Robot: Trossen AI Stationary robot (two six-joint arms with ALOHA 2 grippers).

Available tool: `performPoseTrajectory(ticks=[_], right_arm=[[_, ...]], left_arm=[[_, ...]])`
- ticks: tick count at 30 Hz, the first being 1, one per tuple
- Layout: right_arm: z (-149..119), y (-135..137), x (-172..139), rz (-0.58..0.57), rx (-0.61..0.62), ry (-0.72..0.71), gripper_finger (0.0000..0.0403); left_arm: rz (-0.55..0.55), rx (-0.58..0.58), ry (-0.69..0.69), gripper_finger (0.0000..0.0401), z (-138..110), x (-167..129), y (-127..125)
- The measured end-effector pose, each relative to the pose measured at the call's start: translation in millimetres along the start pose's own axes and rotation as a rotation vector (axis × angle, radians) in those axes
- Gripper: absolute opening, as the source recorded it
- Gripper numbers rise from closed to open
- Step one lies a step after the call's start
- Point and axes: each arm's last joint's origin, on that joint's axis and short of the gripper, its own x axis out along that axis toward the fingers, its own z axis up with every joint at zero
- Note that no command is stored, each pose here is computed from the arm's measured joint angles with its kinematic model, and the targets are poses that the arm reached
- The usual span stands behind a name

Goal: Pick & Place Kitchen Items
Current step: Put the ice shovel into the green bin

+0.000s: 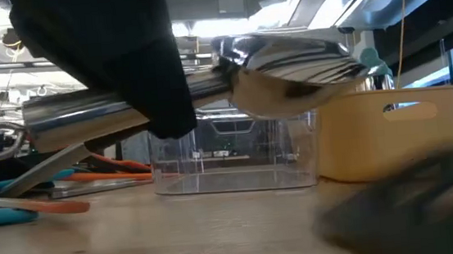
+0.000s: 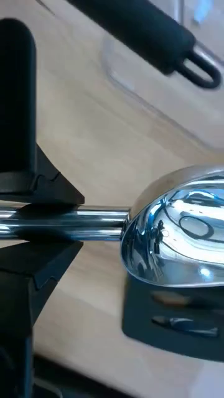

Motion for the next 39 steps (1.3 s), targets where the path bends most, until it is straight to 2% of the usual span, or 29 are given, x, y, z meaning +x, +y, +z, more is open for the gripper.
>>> performPoseTrajectory(ticks=[9,13,19,25,29,39], right_arm=[[-0.5,-0.4,0.0,-0.006,-0.006,0.004,0.0202],[-0.1,-1.4,0.0,-0.038,-0.014,-0.011,0.0202],[2.9,-1.4,-0.2,-0.069,-0.033,-0.057,0.0202],[12.5,2.6,-0.5,-0.076,-0.151,-0.172,0.0202],[10.8,5.4,9.9,-0.101,-0.239,-0.216,0.0202],[5.0,18.1,31.0,-0.051,-0.476,-0.307,0.0202]], left_arm=[[0.068,0.0,-0.173,0.0068,12.1,-15.4,0.5],[0.118,0.0,-0.34,0.0068,23.2,-34.2,-1.6],[0.201,-0.011,-0.666,0.0068,36.4,-68.8,-5.3],[0.265,-0.012,-0.877,0.0068,44.4,-90.0,-8.1],[0.296,-0.024,-0.928,0.0068,50.1,-90.6,-6.3],[0.305,-0.089,-0.93,0.0068,74.7,-96.5,1.1]])
